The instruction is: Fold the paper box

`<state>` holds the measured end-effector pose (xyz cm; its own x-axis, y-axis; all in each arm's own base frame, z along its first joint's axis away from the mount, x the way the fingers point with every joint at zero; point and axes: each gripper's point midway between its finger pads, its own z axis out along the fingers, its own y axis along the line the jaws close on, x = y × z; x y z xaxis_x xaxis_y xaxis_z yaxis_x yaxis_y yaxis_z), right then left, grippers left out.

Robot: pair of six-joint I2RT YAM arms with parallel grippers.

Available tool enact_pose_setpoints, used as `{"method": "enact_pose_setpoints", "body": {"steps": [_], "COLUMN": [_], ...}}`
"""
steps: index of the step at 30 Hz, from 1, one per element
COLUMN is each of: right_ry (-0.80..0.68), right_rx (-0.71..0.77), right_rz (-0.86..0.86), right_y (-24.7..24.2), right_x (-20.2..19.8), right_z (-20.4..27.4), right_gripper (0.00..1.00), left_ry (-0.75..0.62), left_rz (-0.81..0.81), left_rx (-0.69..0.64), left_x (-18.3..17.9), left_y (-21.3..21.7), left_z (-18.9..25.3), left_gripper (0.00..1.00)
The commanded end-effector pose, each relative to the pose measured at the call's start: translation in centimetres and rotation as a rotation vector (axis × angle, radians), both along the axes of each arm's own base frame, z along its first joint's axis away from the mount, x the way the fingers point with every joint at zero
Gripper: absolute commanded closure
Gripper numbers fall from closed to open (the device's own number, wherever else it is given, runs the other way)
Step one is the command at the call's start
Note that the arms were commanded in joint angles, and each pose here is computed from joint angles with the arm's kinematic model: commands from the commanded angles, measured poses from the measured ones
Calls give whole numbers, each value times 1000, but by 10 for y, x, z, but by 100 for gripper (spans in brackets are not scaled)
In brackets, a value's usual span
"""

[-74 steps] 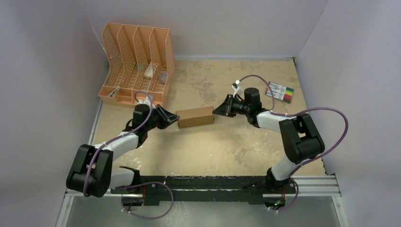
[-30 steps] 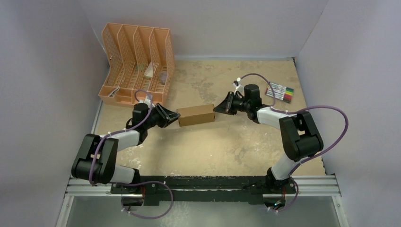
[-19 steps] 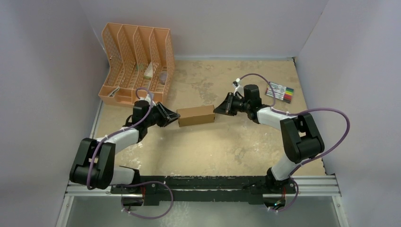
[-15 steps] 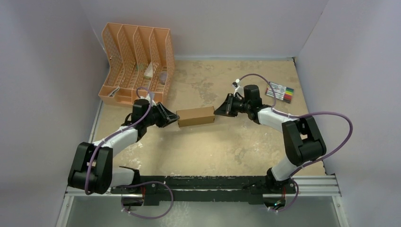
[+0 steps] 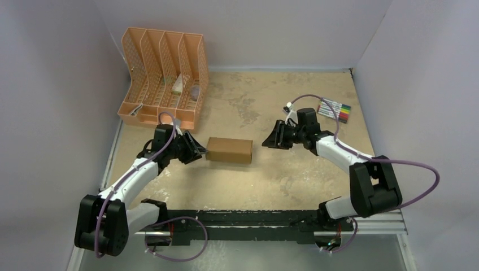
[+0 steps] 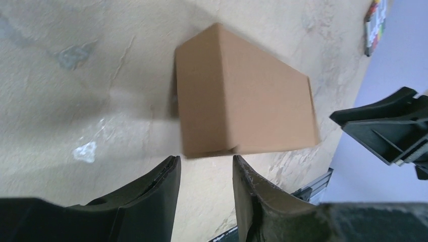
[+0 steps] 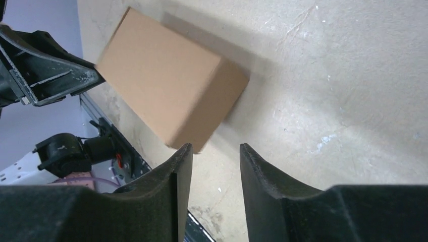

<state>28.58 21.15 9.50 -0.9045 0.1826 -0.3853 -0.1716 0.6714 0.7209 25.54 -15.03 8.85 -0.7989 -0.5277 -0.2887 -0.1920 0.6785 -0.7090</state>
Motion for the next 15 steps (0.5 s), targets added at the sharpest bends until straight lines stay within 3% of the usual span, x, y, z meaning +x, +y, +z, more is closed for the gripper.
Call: {"method": "enact_pose_setpoints", "body": {"steps": [1, 6, 9, 15], "right_ry": [-50, -136, -191, -260], "right_rx": [-75, -167, -266, -521], "right_rz": [-6, -71, -108, -263], "right_y": [-15, -32, -50, -103], "right_x": [-8, 0, 8, 17], "right_z": [8, 24, 36, 61], "right_gripper": [55, 44, 35, 7], "left_ry": [5, -49, -71, -123], "left_rz": [3, 17, 65, 260], "left_rx": [54, 84, 197, 474], "left_x": [-8, -2, 2, 10], "left_y": [10, 16, 35, 96], "left_z": [1, 24, 32, 55], "left_gripper": [57, 55, 54, 30]}}
